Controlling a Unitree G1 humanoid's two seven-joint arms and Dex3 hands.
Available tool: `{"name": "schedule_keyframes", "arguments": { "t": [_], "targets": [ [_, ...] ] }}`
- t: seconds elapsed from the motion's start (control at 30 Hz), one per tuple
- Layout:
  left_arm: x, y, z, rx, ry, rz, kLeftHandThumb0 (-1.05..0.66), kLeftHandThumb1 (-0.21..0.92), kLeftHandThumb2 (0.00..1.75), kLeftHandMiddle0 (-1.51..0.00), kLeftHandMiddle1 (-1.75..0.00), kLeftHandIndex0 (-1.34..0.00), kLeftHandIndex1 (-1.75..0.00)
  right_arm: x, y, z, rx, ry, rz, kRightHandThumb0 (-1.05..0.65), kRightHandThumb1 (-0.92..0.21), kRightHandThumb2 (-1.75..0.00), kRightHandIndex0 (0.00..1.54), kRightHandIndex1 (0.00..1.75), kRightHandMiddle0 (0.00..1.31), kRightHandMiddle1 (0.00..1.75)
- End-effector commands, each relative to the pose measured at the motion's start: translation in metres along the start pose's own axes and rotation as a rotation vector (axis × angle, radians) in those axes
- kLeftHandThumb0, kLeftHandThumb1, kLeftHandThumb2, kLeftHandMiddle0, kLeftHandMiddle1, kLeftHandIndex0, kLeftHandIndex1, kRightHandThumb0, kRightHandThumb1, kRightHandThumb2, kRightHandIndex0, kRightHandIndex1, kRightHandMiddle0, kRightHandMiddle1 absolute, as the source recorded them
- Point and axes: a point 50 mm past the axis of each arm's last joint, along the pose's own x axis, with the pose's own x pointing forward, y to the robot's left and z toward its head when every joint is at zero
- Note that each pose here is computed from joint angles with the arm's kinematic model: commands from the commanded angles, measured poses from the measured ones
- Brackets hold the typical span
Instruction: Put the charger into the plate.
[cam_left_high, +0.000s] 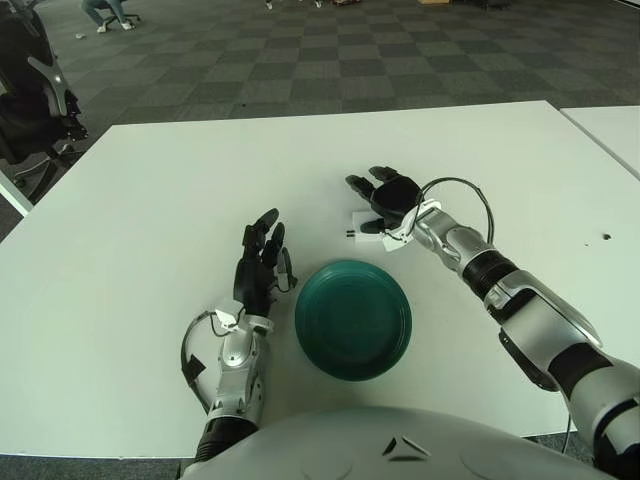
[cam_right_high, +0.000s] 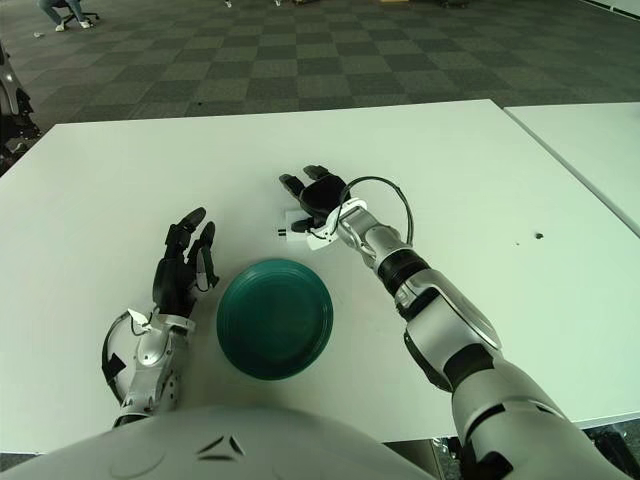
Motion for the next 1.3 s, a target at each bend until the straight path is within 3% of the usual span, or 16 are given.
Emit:
{"name": "schedule_keyframes", "arguments": {
  "t": [0.0,0.63,1.27],
  "targets": [
    [-0.022,-0.007,-0.028,-0.091,0.134,0.068,-0.8,0.92,0.86,-0.36,-0.01,0.0,-0.82,-0.001,0.008,0.004,0.018,-0.017,0.065,-0.82,-0.92,-0.77,0.13,0.0,0.0,0.12],
    [-0.024,-0.012,-0.023,-0.026,0.13,0.051,-0.8,0.92,0.88,-0.34,0.0,0.0,-0.79,-0.01,0.033,0.003,0.125,-0.002,0.317,-0.83,-0.92,-0.76,0.07,0.0,0.0,0.07],
    [-0.027,-0.015,-0.02,-0.006,0.124,0.038,-0.81,0.92,0.89,-0.26,0.0,0.0,-0.72,-0.039,0.035,0.01,0.148,-0.081,0.377,-0.89,-0.92,-0.9,0.1,0.01,0.0,0.08]
  ]
}}
